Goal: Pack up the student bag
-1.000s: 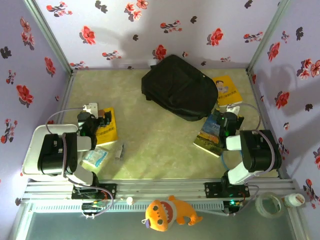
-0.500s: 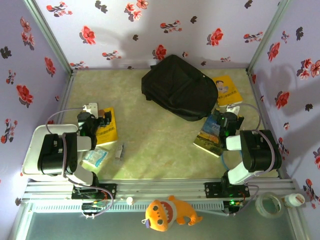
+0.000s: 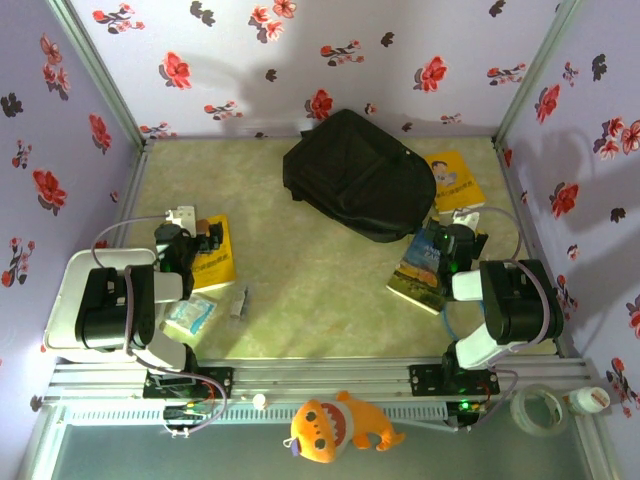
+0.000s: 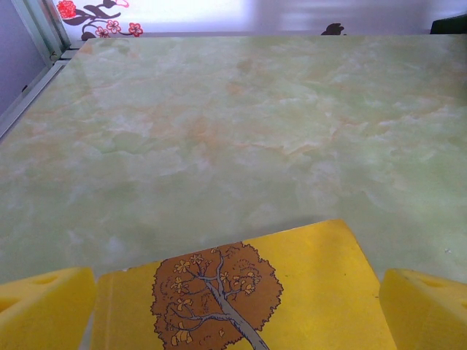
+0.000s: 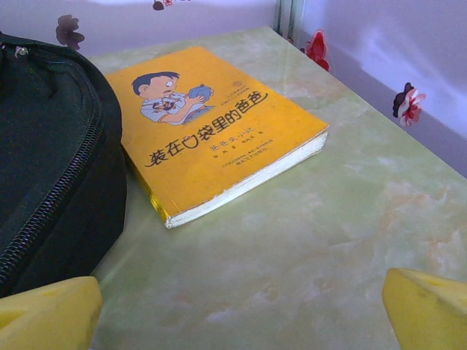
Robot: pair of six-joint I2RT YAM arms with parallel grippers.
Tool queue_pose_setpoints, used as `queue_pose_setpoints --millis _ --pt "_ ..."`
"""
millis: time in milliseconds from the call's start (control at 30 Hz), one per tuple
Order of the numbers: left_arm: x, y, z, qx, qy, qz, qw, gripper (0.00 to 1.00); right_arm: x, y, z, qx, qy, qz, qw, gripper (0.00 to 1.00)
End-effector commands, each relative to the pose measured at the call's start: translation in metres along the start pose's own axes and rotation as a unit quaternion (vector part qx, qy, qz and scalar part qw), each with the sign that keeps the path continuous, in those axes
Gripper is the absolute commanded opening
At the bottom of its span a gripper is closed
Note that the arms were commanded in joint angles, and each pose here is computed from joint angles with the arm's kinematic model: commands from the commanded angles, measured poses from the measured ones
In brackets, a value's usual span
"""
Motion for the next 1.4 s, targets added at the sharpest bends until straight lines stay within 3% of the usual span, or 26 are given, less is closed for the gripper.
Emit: queue_pose_setpoints --millis 0,100,233,400,500,800,1000,1200,1367 --pt "-0.005 0.004 -0.004 -0.016 -0.022 -0.005 1.0 1.0 -0.015 0.005 -0.004 -0.019 -0.015 0.004 1.0 0.99" --pt "-0.017 0.008 -0.014 -0.032 -0.025 -0.008 0.999 1.0 -0.039 0.015 -0.01 0.005 0.004 -0.011 1.0 0.99" --pt "-0.041 0.014 -0.024 -0.054 -0.008 -0.01 0.998 1.0 -0.078 0.023 -0.015 0.06 0.026 0.033 0.997 0.99" --pt "-0.082 0.021 -0.036 -0.053 0.003 -0.097 0.994 1.0 -0.106 0.034 -0.013 0.122 0.113 0.095 0.981 0.99" --pt "-0.108 0.024 -0.045 -0.032 0.035 -0.157 0.986 1.0 -0.114 0.051 -0.004 0.084 0.188 0.096 0.974 0.99" --pt "-0.136 0.026 -0.063 0.011 0.084 -0.193 0.978 1.0 -0.102 0.076 0.022 0.005 0.281 0.151 0.948 0.99" --pt "-0.133 0.022 -0.068 0.032 0.101 -0.18 0.978 1.0 -0.083 0.082 0.05 0.024 0.323 0.161 0.932 0.99" --pt "-0.131 0.019 -0.071 0.044 0.096 -0.175 0.979 1.0 -0.07 0.098 0.072 -0.001 0.366 0.163 0.916 0.92" --pt "-0.131 0.017 -0.069 0.058 0.09 -0.174 0.979 1.0 -0.052 0.122 0.066 -0.027 0.397 0.158 0.904 0.9"
Point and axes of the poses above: each hand's point on the last joint's axis, 136 mm out from that joint toward the fingers, its own z axis out along the fingers, its own y axis along the line the jaws close on, x = y × z, the point moved 10 cm from there along -z, back along the fingers, and after that the axes turned 14 degrees about z, right-handed, at the moved point
